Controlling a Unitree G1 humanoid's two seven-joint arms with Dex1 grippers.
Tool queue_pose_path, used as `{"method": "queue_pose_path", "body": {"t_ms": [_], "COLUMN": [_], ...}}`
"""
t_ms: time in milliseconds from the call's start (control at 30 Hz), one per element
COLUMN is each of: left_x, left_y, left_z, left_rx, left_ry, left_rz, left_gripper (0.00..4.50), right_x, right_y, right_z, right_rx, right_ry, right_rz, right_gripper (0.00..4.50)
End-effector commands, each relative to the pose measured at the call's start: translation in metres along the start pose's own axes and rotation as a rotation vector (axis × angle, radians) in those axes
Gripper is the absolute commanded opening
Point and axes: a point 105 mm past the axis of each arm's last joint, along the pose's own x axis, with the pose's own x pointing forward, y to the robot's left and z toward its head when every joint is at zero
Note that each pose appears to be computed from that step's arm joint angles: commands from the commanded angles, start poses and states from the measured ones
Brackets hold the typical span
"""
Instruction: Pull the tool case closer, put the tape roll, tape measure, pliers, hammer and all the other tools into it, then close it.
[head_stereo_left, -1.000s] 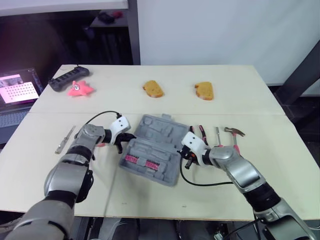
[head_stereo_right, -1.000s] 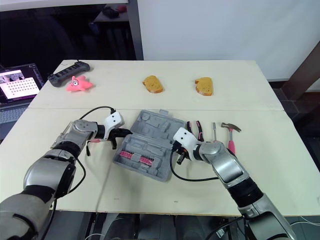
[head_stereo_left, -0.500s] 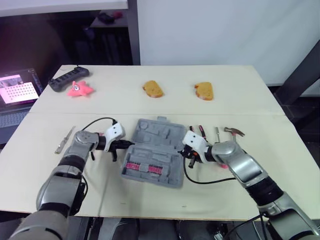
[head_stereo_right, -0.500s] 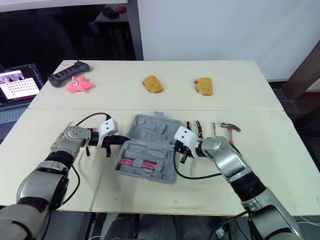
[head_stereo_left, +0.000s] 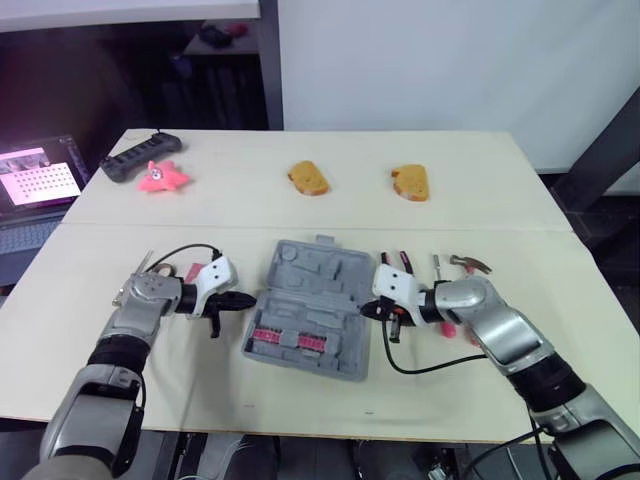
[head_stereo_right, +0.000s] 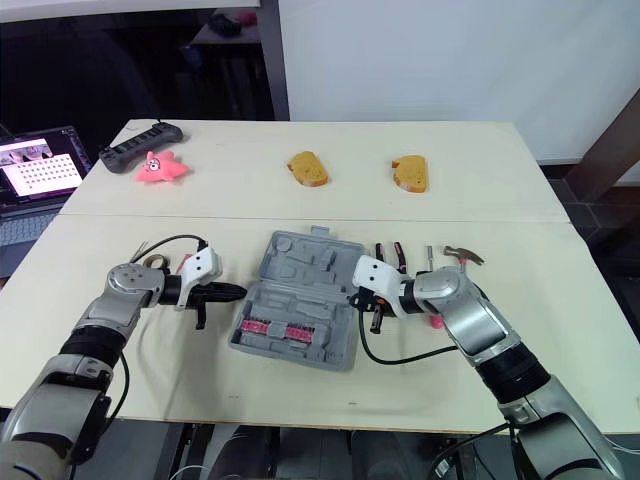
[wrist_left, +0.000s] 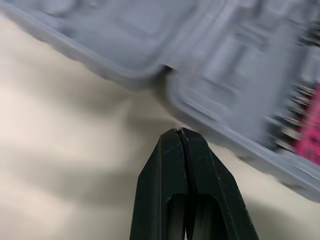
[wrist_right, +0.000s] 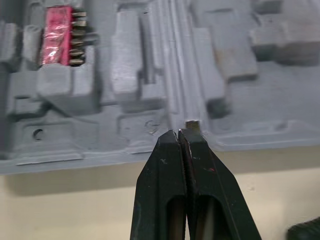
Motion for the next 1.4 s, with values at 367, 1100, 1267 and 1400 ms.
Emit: {"method": "queue_pose_path", "body": {"t_ms": [367, 1100, 1267, 1400], "left_x": [0.011, -0.001, -0.001, -0.001], "left_y": [-0.018, -0.028, -0.026, -0.026], "left_z": [0.026, 0.007, 0.011, 0.014], "left_rx": [0.024, 0.004, 0.007, 0.003], "left_ry": [-0.104, -0.050, -0.059, -0.070], "left_rz": [-0.147, -0.066, -0.063, -0.055], "left_gripper": [0.00, 0.00, 0.00, 0.00], "right_x": [0.001, 0.000, -0.021, -0.035], "right_y": [0.010, 0.029, -0.002, -0.026], "right_z": [0.002, 0.008, 0.011, 0.001], "right_rx": [-0.007, 0.020, 0.010, -0.013], "right_ry": [-0.007, -0.024, -0.024, 0.020], "right_rz": [-0.021, 0.010, -0.080, -0.128], "right_gripper": [0.08, 0.08, 0.08, 0.08]}}
